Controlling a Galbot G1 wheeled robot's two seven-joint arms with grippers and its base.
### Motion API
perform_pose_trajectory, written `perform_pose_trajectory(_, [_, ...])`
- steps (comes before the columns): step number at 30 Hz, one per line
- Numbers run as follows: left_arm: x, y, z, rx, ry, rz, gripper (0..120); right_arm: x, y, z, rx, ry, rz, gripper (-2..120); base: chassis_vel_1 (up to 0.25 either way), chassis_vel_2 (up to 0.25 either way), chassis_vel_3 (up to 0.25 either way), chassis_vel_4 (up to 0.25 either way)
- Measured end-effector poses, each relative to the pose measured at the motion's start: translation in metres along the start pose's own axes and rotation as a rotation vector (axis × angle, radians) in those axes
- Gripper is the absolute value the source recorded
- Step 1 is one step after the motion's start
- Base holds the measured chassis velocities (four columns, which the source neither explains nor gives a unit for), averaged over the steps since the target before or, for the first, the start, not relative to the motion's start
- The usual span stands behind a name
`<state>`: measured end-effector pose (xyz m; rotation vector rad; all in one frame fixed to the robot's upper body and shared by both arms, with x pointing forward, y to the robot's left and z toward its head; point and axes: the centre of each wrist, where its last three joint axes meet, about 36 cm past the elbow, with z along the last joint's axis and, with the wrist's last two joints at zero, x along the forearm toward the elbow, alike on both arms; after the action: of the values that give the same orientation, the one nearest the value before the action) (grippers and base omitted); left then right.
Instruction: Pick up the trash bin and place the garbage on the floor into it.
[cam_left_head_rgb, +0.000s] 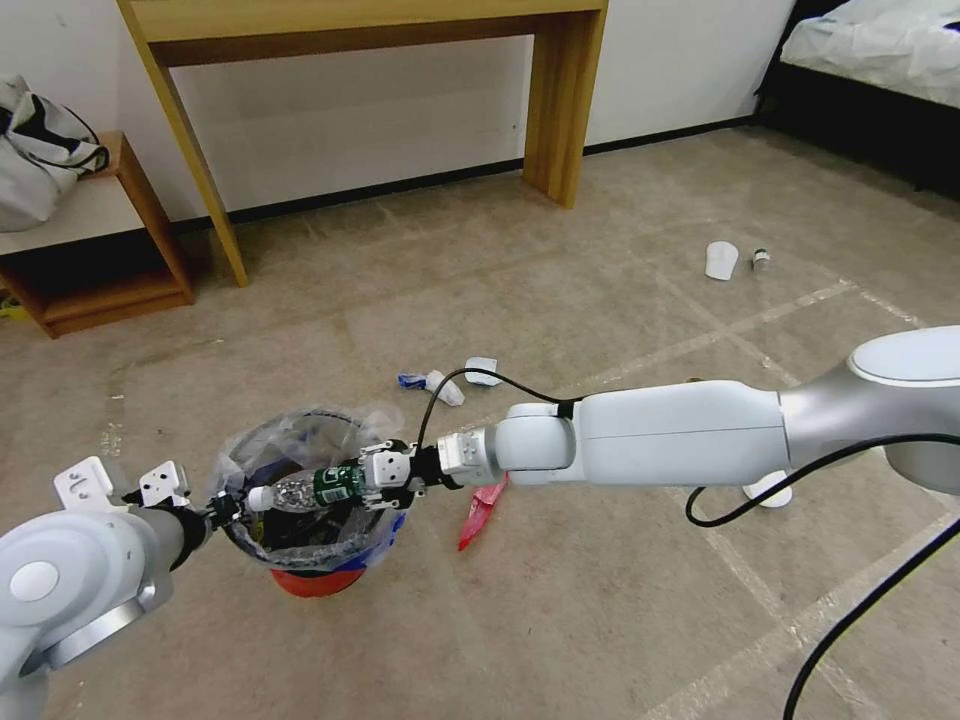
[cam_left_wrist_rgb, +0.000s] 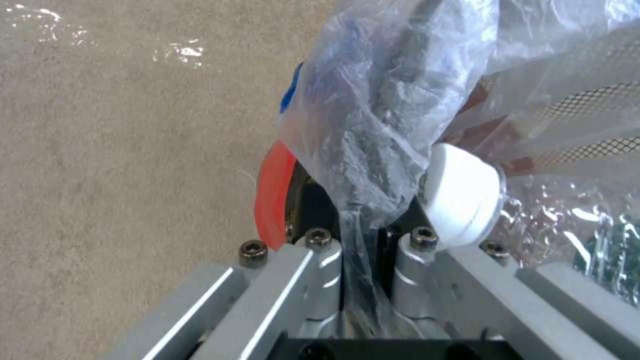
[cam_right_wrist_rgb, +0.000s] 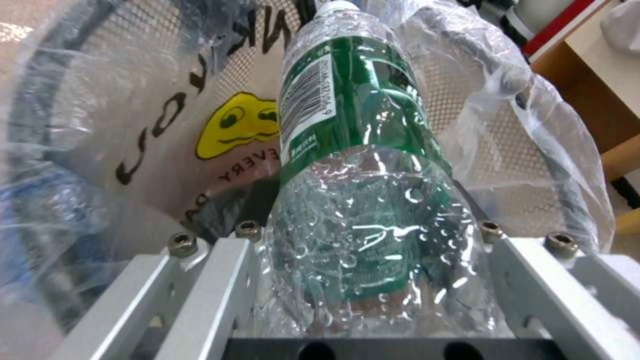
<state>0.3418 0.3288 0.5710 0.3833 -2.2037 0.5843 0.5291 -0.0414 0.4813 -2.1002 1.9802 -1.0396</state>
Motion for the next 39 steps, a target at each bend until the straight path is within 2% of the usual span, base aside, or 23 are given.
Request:
perform_pose_trajectory(15, [0.001,-0.001,0.003,0.000,0.001,0.007,4,-0.005,-0.002,-0.003,0.003,0.006,0.009,34,0.000,0.000,0.000,0.000])
perform_pose_trajectory(24, [0.003,-0.001,0.003,-0.006,-0.001,0.004,4,0.022,-0.014,0.009,0.012,0.051,0.036,34,0.000,0.000,0.000,0.000])
perform_pose_trajectory(39, [0.003,-0.003,0.000,-0.004,-0.010,0.010,4,0.060,-0.031,0.007,0.052,0.097,0.047,34,0.000,0.000,0.000,0.000])
